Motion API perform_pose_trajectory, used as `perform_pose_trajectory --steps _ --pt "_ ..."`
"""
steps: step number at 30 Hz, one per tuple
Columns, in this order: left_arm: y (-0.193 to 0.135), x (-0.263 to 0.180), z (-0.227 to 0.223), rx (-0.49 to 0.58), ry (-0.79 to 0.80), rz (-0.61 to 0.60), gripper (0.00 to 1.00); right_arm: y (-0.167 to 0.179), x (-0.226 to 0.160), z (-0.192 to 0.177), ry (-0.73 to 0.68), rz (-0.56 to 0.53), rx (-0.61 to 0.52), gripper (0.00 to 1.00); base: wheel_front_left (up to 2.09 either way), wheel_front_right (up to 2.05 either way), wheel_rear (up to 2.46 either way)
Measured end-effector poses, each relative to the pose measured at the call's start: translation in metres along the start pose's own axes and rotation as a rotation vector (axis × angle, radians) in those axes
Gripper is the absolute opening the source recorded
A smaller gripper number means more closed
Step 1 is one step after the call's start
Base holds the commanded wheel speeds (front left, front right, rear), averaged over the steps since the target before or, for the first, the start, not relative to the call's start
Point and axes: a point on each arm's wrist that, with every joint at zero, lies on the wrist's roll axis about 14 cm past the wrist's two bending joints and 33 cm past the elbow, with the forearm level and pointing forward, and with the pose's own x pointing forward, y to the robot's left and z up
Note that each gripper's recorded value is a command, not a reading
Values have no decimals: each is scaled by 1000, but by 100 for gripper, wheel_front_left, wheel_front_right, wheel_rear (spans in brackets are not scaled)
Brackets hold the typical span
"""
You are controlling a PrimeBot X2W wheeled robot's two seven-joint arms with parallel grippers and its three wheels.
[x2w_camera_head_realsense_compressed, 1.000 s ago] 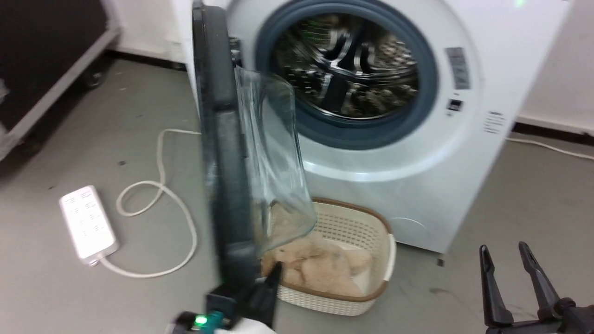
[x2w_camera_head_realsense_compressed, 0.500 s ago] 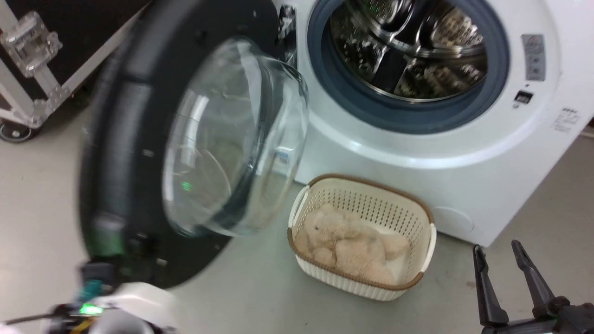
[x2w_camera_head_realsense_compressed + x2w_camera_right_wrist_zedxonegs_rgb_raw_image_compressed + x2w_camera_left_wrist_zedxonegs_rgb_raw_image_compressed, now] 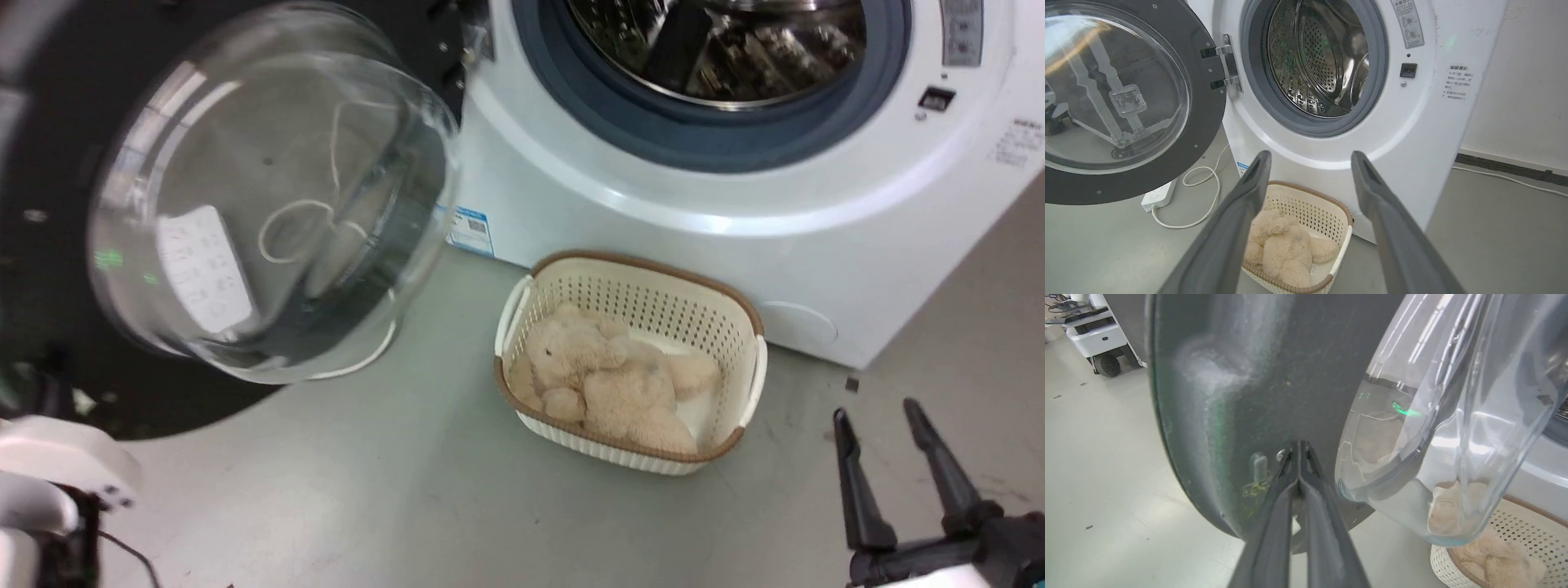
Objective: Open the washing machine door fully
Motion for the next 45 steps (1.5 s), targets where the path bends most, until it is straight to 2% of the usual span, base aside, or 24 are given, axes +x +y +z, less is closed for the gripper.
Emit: perform_pose_trajectory --steps 11,16,20,24,29,35,36,37,40,45 --pt "12 26 -1 22 -12 29 0 -15 2 -3 3 -32 -13 100 0 0 0" --pt "-3 21 18 33 -134 -22 0 -18 -1 9 -22 -45 -28 100 0 0 0" --pt "-30 5 39 7 -261 -100 0 -25 -9 27 -65 -74 -53 100 0 0 0" --pt "-74 -20 44 -42 -320 -220 0 -32 -20 48 -115 -108 -89 100 0 0 0" --pt "-132 -52 42 -110 -339 -368 0 -48 -40 70 -164 -174 -140 100 0 0 0" --pt "-174 -79 37 -183 -330 -472 0 -62 -67 83 -192 -244 -165 100 0 0 0" --pt "-189 -88 32 -171 -322 -511 76 -67 -78 87 -199 -270 -170 100 0 0 0" --pt "-194 -92 28 -155 -318 -525 100 -68 -81 87 -201 -277 -171 100 0 0 0" --pt "-205 -100 20 -108 -315 -552 100 -69 -90 87 -197 -291 -171 100 0 0 0" --pt "-221 -115 10 -94 -298 -583 100 -68 -97 82 -185 -296 -161 100 0 0 0"
